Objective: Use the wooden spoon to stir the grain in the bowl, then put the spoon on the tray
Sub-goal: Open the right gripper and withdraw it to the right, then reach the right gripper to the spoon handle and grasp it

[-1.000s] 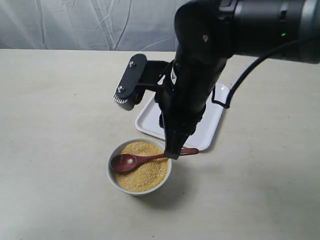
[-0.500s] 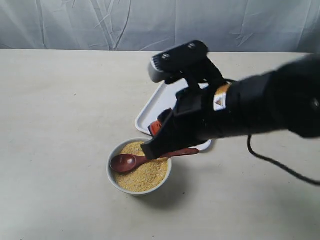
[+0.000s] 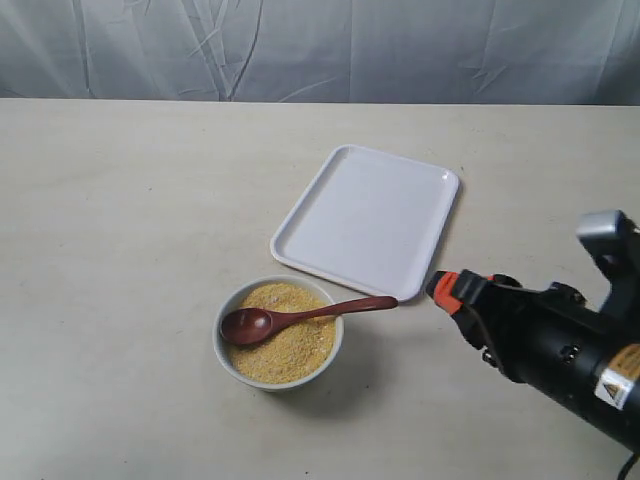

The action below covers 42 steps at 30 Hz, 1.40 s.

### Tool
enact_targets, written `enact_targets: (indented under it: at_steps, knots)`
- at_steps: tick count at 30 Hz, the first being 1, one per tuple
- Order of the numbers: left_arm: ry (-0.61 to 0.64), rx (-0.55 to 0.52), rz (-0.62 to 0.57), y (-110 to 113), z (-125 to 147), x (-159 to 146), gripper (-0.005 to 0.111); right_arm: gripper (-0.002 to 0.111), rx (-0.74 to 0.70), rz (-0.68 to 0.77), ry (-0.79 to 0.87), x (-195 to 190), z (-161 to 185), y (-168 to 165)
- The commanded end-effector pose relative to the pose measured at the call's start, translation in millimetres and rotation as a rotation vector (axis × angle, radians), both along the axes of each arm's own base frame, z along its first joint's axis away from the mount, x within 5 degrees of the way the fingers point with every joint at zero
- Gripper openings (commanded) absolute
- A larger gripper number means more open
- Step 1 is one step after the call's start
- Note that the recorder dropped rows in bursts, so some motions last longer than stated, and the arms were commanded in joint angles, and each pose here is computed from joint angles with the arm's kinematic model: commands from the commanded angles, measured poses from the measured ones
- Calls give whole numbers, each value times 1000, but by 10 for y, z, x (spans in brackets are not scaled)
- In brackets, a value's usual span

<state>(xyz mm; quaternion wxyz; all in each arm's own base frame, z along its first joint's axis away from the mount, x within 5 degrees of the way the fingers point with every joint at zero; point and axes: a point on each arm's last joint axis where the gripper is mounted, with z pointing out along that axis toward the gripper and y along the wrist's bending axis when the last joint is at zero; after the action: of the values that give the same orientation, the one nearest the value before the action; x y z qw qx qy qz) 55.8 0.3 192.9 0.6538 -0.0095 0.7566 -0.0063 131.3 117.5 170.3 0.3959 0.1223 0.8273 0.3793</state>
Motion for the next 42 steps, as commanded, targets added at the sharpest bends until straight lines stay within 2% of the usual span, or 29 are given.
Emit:
enact_targets:
  at_steps: [1,7,11,13,24,28,34,40,42]
  knots:
    - [-9,-1,-1,-1,0,-1,0,29,254,-54,16,-125,-73,-123]
    - [-9,-1,-1,-1,0,-1,0,30,291,-99,138,-135,-204,-120]
    - [-9,-1,-1,-1,0,-1,0,47,281,-124,196,-97,-288,-79]
    - [-9,-1,-1,-1,0,-1,0,52,266,-127,208,-47,-319,-26]
    - [-9,-1,-1,-1,0,-1,0,51,290,-122,332,241,-532,377]
    - [-9,-1,-1,-1,0,-1,0,51,375,-146,330,323,-636,452]
    - [-9,-1,-1,-1,0,-1,0,51,391,-144,309,493,-781,630]
    - [-7,-1,-1,-1,-2,-2,0,51,410,-208,287,542,-811,598]
    - [-7,-1,-1,-1,-2,-2,0,44,404,-224,288,547,-818,586]
